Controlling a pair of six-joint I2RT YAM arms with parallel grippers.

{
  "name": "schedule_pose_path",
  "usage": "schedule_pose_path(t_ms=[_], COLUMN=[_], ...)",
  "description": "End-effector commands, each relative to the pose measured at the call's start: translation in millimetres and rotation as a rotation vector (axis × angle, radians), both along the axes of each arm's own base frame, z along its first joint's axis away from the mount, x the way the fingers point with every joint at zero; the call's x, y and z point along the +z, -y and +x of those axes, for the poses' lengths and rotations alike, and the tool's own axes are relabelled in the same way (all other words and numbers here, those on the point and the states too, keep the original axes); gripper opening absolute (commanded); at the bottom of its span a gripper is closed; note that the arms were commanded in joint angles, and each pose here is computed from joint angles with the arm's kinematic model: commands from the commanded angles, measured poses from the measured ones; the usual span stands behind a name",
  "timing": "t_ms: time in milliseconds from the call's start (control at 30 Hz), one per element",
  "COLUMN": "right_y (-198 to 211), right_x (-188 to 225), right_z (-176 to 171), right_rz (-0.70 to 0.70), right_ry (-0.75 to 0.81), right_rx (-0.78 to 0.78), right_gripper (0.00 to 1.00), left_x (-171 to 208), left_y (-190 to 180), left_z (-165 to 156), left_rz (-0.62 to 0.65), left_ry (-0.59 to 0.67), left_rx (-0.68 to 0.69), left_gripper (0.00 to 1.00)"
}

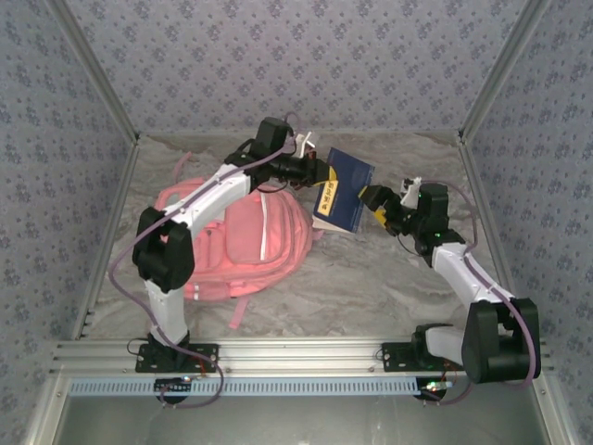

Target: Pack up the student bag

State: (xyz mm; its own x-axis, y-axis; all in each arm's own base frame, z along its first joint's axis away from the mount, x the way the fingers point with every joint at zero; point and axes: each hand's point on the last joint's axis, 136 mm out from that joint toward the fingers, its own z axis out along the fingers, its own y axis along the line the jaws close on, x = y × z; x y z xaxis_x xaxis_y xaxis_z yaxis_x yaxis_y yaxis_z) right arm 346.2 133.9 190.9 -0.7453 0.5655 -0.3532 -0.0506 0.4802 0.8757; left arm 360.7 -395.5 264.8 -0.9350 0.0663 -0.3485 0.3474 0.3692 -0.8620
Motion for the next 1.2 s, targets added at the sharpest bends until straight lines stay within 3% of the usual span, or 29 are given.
schedule_pose_path(t_ms=[0, 167, 233, 367, 433, 567, 667, 867, 1167], right_y=[-31.1, -54.9, -63.7, -67.9, -65.4, -64.0, -61.5, -60.4, -65.6], right_x=[50.0, 84.4, 95.7, 88.2, 81.5, 70.7, 64.4, 70.0, 84.8], right_z=[-11.5, -21.9, -25.0, -21.3, -20.6, -23.3, -28.8, -41.3, -51.9], right_rz=[0.216, 0.361, 0.417, 0.433, 0.423, 0.362, 0.295, 0.257, 0.323], right_ry=[0.147, 0.245, 0.261, 0.226, 0.213, 0.185, 0.176, 0.213, 0.251], right_rx=[0.166, 0.267, 0.297, 0.284, 0.264, 0.247, 0.24, 0.282, 0.326], right_gripper=[1.0, 0.99, 0.95, 0.74, 0.57, 0.21, 0.03, 0.0, 0.0], left_x=[31.1, 41.3, 42.1, 38.6, 34.2, 22.0, 15.1, -9.8, -1.4], left_y=[0.4, 0.2, 1.4, -1.9, -7.5, -20.3, -32.6, -58.0, -37.7], left_z=[-17.8, -32.6, -39.0, -46.6, -46.2, -45.9, -44.0, -38.5, -60.4], left_rz=[-0.096, -0.136, -0.135, -0.123, -0.101, -0.031, 0.011, 0.058, -0.107], left_ry=[0.043, 0.039, 0.04, 0.037, 0.034, 0.026, 0.026, -0.03, -0.096], left_rx=[-0.05, -0.063, -0.069, -0.059, -0.034, 0.014, 0.053, 0.121, -0.012], left_gripper=[0.0, 0.0, 0.0, 0.0, 0.0, 0.36, 0.5, 0.63, 0.67])
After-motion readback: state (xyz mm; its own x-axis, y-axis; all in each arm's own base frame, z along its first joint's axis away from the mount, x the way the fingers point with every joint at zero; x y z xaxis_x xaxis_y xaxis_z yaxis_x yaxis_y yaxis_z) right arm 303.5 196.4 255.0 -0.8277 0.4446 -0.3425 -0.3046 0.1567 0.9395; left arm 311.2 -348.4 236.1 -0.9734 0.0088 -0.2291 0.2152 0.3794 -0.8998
